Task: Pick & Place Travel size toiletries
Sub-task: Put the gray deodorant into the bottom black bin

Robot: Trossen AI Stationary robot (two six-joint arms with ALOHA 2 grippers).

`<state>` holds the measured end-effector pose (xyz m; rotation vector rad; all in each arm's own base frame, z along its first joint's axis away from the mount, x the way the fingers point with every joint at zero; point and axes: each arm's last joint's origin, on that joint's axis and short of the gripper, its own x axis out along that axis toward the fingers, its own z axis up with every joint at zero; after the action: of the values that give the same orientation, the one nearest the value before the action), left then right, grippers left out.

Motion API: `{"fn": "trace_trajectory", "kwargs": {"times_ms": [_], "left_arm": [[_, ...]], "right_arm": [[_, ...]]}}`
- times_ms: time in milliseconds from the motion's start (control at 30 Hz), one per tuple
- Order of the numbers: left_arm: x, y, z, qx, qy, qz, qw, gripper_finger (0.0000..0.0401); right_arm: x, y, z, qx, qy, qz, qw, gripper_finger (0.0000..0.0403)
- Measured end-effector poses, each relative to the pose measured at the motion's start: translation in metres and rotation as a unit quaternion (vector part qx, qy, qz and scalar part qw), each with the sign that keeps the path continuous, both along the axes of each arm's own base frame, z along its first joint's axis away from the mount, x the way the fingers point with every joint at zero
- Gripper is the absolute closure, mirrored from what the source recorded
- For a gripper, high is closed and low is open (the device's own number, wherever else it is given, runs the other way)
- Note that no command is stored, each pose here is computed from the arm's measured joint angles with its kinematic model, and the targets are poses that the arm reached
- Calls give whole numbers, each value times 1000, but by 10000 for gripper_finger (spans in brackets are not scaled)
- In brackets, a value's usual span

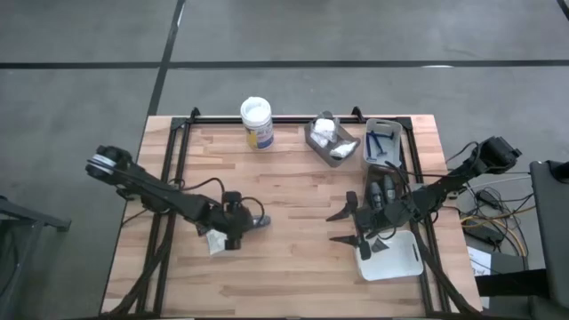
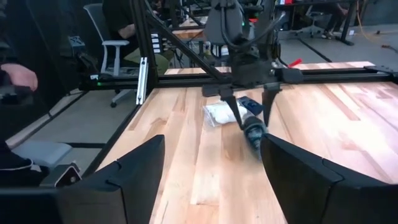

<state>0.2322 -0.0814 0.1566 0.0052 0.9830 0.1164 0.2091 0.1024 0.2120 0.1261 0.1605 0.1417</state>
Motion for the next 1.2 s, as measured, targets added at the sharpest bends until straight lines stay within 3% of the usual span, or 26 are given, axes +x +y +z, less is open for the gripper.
{"fn": "trace_trajectory", "kwargs": {"times_ms": [100,333,667,833,1200], "left_arm": [[1,1,-8,8,6,27,1000,171],[10,1,-14,64,-28,27,997,171],[17,-1,-22,46,-44,62,996,173],[18,-2,-23,41,-55,75,995,196],[19,-2,-14,27,-81,63,994,194]], "right_arm": [[0,0,-2,-7,7,1,1000,138],[0,0,-2,-9,8,1,1000,139],[0,0,-2,-9,9,1,1000,173],[0,0,-2,-10,9,1,1000,184],[0,0,-2,-8,6,0,1000,201]]}}
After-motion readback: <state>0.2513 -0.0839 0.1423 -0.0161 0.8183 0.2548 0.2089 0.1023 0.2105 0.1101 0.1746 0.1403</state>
